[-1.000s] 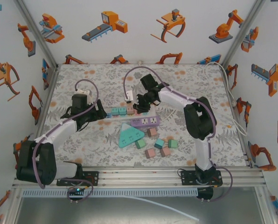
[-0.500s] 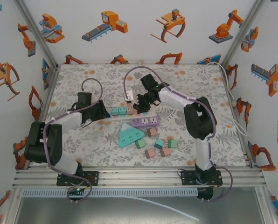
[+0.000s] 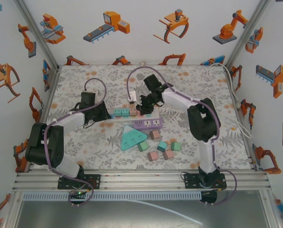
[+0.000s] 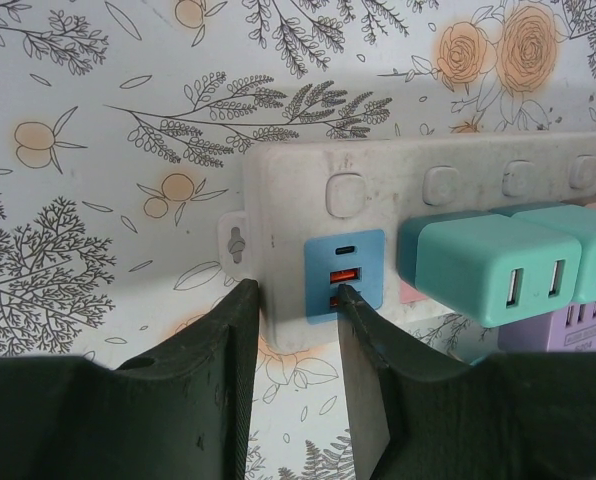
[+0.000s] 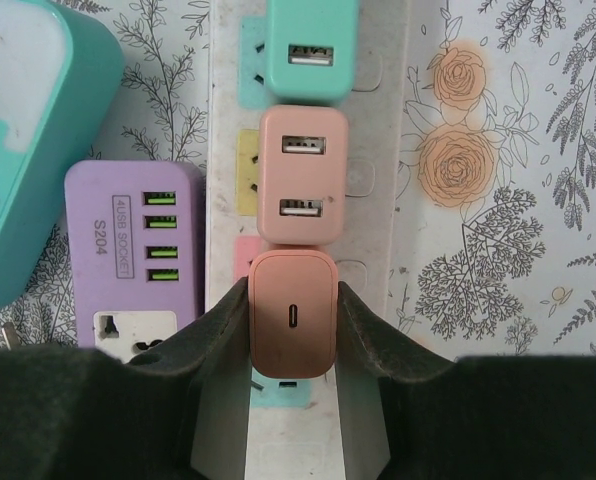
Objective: Pull the plug off the socket
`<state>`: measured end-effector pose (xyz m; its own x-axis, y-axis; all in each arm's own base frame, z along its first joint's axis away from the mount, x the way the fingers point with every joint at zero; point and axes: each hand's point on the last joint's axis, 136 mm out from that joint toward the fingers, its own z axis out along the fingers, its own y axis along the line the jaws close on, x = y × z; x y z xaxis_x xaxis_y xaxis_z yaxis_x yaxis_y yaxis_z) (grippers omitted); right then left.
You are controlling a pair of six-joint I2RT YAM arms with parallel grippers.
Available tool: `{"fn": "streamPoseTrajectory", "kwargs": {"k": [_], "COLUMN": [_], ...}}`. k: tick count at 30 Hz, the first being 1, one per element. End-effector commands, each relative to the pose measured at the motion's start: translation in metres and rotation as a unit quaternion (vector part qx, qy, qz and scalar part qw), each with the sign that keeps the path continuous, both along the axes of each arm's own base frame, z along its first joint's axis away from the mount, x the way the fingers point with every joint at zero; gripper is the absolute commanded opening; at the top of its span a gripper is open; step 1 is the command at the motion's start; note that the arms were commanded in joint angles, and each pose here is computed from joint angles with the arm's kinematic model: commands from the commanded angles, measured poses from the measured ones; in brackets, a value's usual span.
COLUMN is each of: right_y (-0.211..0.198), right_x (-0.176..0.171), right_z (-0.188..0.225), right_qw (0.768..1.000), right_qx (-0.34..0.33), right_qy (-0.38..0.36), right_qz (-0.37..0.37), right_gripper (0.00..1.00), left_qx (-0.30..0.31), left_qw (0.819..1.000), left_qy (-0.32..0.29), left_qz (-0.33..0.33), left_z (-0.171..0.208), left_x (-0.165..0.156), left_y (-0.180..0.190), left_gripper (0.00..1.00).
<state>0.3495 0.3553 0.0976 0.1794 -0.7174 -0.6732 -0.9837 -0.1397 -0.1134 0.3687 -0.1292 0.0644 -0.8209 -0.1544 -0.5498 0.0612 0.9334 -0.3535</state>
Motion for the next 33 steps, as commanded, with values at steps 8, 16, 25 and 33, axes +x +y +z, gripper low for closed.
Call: {"fn": "streamPoseTrajectory", "kwargs": {"k": [8,16,25,33], "right_y": [0.025,0.022,0.023,0.019], "right_x": [0.008,0.009,0.005,0.006], "right_z": [0.044,0.044,0.047,0.029], "right_qw": [0.998,0.998,0.998,0.999], "right_qx": [0.066,0.059,0.053,0.005], "right_qy": [0.012,0.003,0.021,0.022], "right_qz": [-0.006,-0.007,-0.019,-0.024], "right_gripper": [0.24,0.23,0.22,0.19], "left_qx": [0.083,0.096,0.123,0.148], "left_qw": [0.993,0.991,0.988,0.984], "left_qy": [0.08,0.08,0.085,0.086], "left_qz": [-0.032,-0.038,-0.041,-0.047], "left_z": [-0.046,-0.046,-0.049,-0.051], "left_x": [-0.036,-0.036,-0.037,-0.038], "left_y": [0.003,0.001,0.0,-0.003], "left_gripper": [0.38,0.38,0.37,0.37]}}
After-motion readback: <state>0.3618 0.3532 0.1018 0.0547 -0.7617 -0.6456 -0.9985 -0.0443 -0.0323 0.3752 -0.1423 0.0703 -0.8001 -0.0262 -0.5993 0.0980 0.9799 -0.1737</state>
